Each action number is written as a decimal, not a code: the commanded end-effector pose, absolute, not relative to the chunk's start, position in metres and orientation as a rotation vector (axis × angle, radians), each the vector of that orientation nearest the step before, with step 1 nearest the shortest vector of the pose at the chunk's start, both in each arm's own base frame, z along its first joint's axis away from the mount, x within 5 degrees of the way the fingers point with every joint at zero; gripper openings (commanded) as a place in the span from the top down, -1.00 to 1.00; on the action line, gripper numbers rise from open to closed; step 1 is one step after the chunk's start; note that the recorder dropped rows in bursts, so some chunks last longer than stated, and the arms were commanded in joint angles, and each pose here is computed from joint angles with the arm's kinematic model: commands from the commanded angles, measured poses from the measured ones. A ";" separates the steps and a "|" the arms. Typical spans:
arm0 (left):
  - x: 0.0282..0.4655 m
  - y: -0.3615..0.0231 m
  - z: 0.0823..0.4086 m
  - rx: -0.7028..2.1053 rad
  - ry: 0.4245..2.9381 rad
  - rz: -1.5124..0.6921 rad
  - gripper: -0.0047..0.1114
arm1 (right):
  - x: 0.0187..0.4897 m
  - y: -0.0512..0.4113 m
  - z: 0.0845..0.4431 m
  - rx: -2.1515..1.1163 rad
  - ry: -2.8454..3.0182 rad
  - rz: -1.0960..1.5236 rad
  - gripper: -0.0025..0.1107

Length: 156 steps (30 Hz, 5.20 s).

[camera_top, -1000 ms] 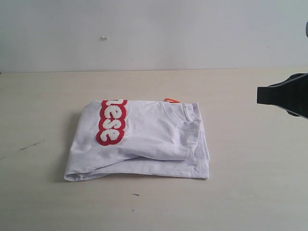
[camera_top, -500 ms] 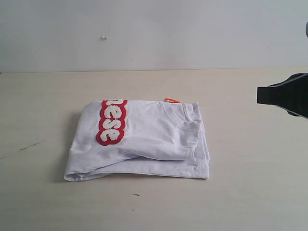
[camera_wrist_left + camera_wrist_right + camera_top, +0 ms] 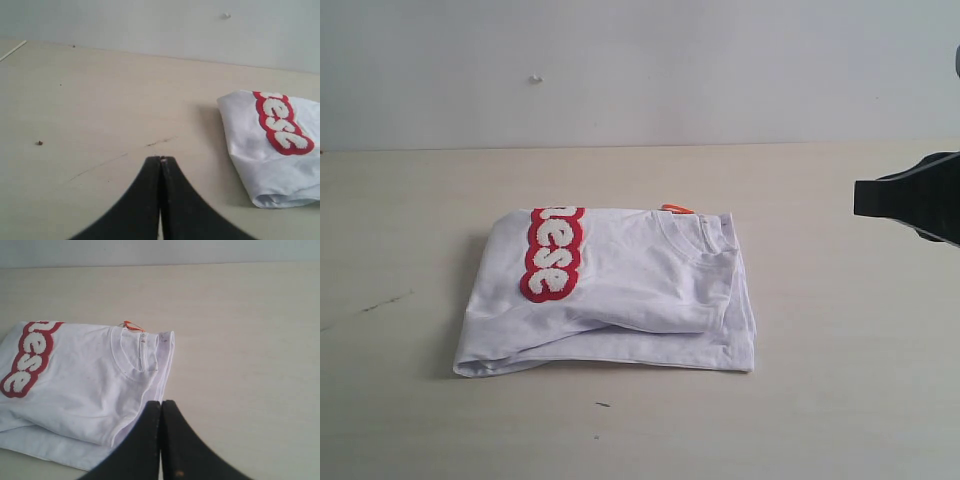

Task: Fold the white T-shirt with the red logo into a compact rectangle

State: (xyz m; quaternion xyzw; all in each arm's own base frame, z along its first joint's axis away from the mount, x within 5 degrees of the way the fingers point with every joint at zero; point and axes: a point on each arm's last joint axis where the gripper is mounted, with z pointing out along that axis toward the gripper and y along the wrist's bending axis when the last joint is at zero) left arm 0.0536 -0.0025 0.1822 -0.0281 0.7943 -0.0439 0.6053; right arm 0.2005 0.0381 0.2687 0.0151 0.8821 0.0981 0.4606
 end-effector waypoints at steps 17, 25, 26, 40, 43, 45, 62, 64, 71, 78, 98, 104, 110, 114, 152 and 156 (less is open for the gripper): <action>0.053 0.002 0.181 0.043 1.838 0.054 0.91 | 0.199 0.038 0.270 0.033 2.160 0.243 0.96; 0.053 0.002 0.181 0.041 1.838 0.047 0.91 | 0.199 0.038 0.270 0.033 2.160 0.243 0.96; 0.053 0.002 0.181 0.042 1.838 0.049 0.91 | 0.199 0.038 0.270 0.033 2.160 0.243 0.96; 0.053 0.002 0.181 0.043 1.838 0.049 0.91 | 0.199 0.038 0.270 0.033 2.160 0.243 0.96; 0.053 0.002 0.181 0.043 1.838 0.049 0.91 | 0.199 0.038 0.270 0.033 2.160 0.243 0.96; 0.053 0.002 0.181 0.043 1.838 0.049 0.91 | 0.199 0.038 0.270 0.033 2.160 0.243 0.96; 0.053 0.002 0.181 0.044 1.838 0.051 0.91 | 0.203 0.034 0.265 -0.264 2.157 0.002 0.96; 0.053 0.002 0.181 0.044 1.838 0.051 0.91 | 0.203 0.033 0.265 -0.283 2.154 -0.014 0.96; 0.053 0.002 0.181 0.044 1.838 0.051 0.91 | 0.189 0.026 0.274 -0.237 2.161 -0.032 0.96; 0.053 0.002 0.181 0.044 1.838 0.051 0.91 | 0.139 -0.003 0.285 -0.004 2.107 -0.091 0.96; 0.053 0.002 0.181 0.044 1.838 0.051 0.91 | 0.080 -0.024 0.209 0.315 1.788 -0.167 0.96; 0.053 0.002 0.181 0.044 1.838 0.051 0.91 | 0.075 -0.023 0.194 0.323 1.788 -0.176 0.96; 0.053 0.002 0.181 0.044 1.838 0.051 0.91 | 0.074 -0.023 0.188 0.328 1.811 -0.175 0.96; 0.053 0.002 0.181 0.044 1.838 0.051 0.91 | 0.073 -0.024 0.184 0.338 1.851 -0.179 0.96; 0.053 0.002 0.181 0.044 1.838 0.051 0.91 | 0.072 -0.021 0.180 0.238 1.912 -0.210 0.96; 0.053 0.002 0.181 0.044 1.838 0.051 0.91 | 0.072 -0.021 0.180 0.238 1.912 -0.210 0.96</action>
